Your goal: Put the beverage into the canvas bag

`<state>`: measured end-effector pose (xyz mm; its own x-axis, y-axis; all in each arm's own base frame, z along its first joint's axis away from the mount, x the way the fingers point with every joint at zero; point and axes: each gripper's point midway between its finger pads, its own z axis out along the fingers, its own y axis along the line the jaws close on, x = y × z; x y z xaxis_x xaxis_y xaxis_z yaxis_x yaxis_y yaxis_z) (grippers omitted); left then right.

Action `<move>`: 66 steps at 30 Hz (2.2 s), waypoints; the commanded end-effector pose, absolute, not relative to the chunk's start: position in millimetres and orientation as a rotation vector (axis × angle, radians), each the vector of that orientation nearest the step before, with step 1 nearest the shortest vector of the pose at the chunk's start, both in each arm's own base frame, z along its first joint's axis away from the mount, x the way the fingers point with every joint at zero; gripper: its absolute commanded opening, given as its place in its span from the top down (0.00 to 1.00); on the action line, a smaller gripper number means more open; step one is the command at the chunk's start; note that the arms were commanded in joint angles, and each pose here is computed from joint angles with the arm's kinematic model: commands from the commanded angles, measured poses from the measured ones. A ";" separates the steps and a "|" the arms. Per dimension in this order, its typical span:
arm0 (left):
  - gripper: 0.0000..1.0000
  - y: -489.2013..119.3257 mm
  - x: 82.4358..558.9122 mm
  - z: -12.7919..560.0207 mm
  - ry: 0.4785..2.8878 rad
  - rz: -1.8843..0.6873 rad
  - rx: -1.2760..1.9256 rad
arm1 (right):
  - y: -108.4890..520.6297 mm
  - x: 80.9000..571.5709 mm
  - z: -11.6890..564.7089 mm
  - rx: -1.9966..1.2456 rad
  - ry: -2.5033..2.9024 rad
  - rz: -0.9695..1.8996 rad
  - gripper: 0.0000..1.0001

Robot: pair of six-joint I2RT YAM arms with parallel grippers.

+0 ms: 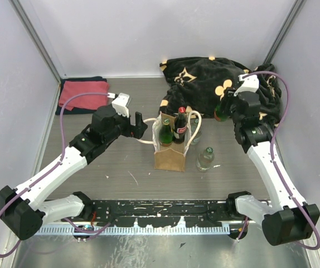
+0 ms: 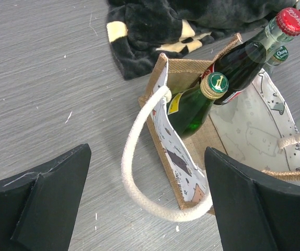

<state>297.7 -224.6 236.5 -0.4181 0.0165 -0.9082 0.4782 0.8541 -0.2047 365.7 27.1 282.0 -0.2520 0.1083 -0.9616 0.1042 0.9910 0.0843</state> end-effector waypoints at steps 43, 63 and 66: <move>0.06 -203.8 303.6 223.1 2.096 -0.581 0.140 | 266.2 302.7 439.9 -0.205 1.541 0.482 0.99; 0.07 -211.1 308.5 214.9 2.121 -0.593 0.155 | 242.5 284.9 352.1 -0.155 1.642 0.343 0.99; 0.07 -212.2 309.4 214.6 2.121 -0.595 0.156 | 238.7 291.8 336.6 -0.138 1.662 0.341 0.99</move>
<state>302.4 -204.5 191.5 -0.6189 -0.0802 -0.7814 0.3019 0.8941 -0.3309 276.4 240.1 282.5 -0.2597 -0.1150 -0.9588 -0.3344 0.9422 -0.0224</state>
